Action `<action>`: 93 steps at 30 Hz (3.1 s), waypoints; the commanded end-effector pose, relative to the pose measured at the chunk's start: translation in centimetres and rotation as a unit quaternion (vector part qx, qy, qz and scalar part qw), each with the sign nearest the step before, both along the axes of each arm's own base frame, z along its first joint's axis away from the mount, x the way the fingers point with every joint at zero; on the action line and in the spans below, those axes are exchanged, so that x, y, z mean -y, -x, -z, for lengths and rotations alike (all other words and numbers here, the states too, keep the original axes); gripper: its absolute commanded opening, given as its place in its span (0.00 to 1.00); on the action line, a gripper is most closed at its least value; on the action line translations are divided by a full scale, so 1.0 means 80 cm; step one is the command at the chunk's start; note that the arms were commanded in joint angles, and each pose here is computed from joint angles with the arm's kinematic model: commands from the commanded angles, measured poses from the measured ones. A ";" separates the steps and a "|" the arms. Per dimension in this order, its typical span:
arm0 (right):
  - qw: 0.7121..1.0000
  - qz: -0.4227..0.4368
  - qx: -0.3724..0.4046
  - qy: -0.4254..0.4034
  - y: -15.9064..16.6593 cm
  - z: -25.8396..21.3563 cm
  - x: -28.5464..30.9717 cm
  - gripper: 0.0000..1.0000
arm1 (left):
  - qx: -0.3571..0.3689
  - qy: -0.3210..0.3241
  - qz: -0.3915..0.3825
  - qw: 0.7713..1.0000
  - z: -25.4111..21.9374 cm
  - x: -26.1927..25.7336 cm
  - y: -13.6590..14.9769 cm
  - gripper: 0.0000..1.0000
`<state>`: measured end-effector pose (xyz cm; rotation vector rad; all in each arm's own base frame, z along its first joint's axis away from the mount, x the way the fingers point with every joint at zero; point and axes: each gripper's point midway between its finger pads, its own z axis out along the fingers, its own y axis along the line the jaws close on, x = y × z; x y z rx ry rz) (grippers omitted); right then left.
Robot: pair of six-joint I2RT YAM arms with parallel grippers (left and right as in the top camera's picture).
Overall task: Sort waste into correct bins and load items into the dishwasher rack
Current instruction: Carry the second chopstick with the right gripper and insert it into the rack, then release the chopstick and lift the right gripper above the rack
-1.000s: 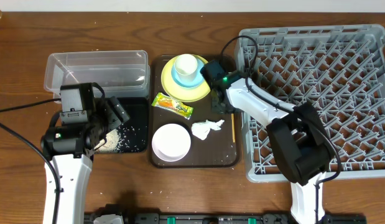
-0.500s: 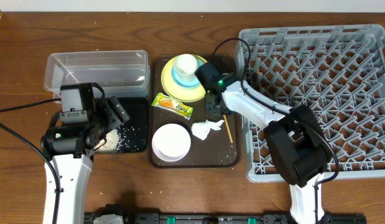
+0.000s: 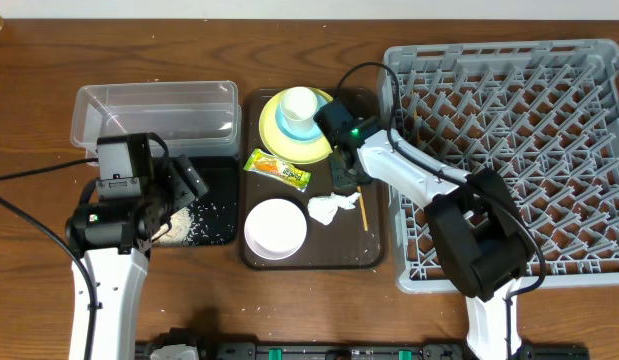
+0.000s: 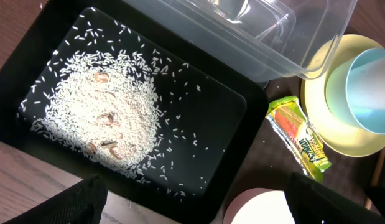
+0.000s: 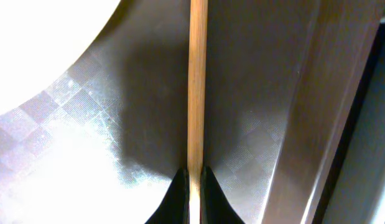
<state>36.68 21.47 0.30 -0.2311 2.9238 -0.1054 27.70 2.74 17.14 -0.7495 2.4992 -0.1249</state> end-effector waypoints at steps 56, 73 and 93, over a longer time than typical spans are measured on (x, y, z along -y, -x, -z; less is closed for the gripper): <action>0.990 0.063 0.123 -0.008 -0.050 -0.105 0.206 0.05 | 0.006 -0.008 -0.006 1.000 -0.007 -0.005 -0.001 0.93; 0.984 0.019 0.166 -0.058 -0.068 -0.155 0.175 0.22 | 0.006 -0.008 -0.006 1.000 -0.007 -0.005 -0.001 0.93; 0.935 -0.279 0.094 -0.196 0.056 -0.186 -0.044 0.31 | 0.006 -0.008 -0.006 1.000 -0.007 -0.005 -0.001 0.93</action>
